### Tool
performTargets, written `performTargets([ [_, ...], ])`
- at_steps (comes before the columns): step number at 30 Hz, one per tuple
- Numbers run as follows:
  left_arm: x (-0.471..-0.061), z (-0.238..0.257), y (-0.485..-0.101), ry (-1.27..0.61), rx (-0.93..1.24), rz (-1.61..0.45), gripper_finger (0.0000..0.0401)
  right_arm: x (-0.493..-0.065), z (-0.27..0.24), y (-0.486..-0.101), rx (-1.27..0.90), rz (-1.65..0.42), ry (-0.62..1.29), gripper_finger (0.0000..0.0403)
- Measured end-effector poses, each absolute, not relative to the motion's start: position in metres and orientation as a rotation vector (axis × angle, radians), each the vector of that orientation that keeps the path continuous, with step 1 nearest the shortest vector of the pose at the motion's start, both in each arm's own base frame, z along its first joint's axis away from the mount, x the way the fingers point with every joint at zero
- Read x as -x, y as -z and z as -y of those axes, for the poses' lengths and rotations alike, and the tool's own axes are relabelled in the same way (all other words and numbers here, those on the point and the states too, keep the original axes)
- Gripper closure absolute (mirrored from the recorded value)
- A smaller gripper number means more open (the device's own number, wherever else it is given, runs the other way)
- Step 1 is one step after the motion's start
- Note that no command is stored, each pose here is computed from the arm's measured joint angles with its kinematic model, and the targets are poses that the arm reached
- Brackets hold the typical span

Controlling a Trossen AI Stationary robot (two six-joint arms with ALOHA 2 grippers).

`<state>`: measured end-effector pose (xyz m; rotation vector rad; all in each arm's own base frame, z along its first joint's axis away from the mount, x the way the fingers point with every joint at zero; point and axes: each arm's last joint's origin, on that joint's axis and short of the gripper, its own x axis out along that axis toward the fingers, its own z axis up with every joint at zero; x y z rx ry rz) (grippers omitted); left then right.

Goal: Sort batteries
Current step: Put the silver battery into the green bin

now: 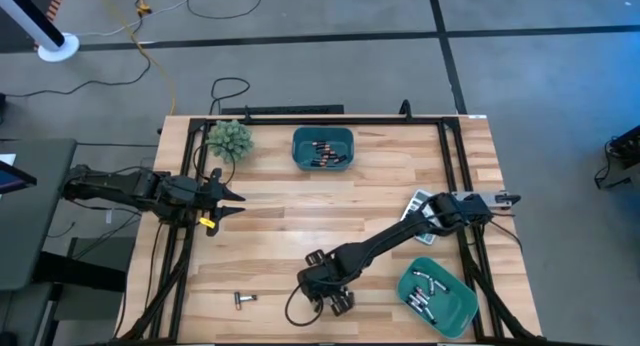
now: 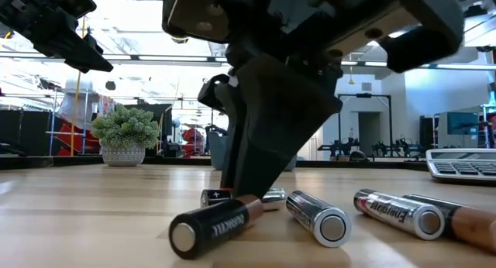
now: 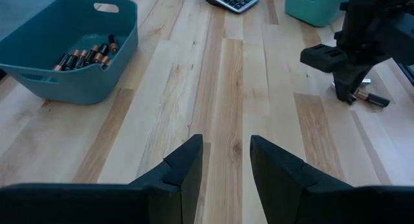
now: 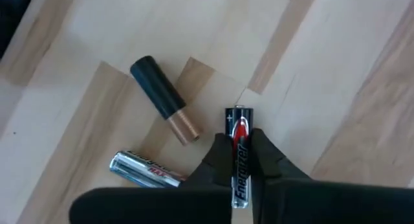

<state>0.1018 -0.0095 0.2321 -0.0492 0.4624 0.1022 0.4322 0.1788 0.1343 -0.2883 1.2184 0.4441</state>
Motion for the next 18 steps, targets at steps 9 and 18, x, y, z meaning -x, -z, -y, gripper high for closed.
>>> performTargets([
  [9, -0.102, 0.01, -0.232, -0.102, 0.049, -0.462, 0.0276, -0.423, -0.153, -0.192, 0.219, -1.255, -0.194, 0.039],
  [18, -0.102, 0.01, -0.232, -0.108, 0.073, -0.466, 0.0276, -0.349, -0.156, -0.276, 0.076, -1.377, 0.096, 0.0393],
])
